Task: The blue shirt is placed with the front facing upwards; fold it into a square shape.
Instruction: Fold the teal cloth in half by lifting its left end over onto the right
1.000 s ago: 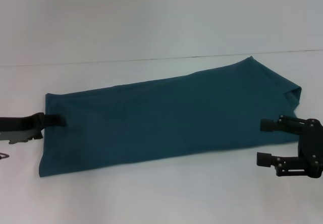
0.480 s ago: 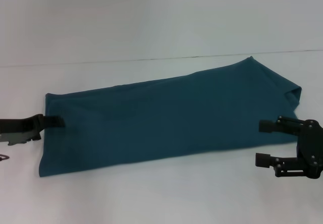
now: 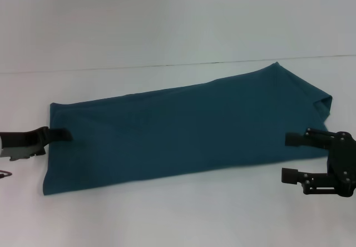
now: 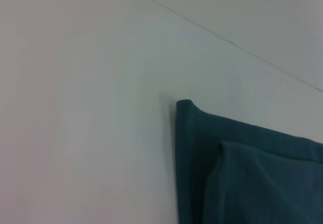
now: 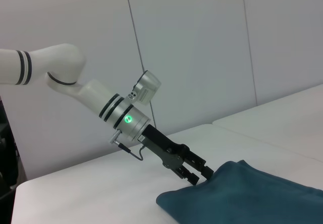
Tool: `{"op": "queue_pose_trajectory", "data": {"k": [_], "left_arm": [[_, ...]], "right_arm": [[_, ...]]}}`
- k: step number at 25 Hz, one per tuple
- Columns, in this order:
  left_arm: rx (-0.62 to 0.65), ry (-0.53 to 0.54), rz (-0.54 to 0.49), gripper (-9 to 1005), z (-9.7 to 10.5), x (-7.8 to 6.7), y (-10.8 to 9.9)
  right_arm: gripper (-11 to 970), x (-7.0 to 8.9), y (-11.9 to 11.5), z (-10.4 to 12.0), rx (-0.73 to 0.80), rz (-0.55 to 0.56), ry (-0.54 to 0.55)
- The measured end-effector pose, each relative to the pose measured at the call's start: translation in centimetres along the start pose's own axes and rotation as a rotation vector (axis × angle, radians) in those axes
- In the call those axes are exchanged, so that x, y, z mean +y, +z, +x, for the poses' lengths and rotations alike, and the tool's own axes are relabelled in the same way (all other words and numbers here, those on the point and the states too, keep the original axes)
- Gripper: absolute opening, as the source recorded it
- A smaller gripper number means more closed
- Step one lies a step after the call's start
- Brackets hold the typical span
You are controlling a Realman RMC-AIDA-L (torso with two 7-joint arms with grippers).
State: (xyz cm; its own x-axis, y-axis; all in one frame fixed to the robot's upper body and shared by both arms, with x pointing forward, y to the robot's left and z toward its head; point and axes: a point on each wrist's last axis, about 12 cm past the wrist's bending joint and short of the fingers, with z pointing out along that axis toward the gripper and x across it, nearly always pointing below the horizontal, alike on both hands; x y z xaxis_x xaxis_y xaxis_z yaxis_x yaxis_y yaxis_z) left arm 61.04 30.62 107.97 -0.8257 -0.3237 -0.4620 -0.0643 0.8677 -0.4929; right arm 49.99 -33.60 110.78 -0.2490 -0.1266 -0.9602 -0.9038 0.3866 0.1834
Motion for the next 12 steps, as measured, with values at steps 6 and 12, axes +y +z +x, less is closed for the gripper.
{"op": "queue_pose_trajectory", "data": {"k": [6, 12], "left_arm": [[0.026, 0.003, 0.02, 783, 0.1, -0.9, 0.8], [0.04, 0.009, 0.032, 776, 0.1, -1.6, 1.2]], "right_arm": [[893, 0.0, -0.1, 0.0, -0.005, 0.005, 0.0], [892, 0.0, -0.1, 0.0, -0.007, 0.005, 0.0]]}}
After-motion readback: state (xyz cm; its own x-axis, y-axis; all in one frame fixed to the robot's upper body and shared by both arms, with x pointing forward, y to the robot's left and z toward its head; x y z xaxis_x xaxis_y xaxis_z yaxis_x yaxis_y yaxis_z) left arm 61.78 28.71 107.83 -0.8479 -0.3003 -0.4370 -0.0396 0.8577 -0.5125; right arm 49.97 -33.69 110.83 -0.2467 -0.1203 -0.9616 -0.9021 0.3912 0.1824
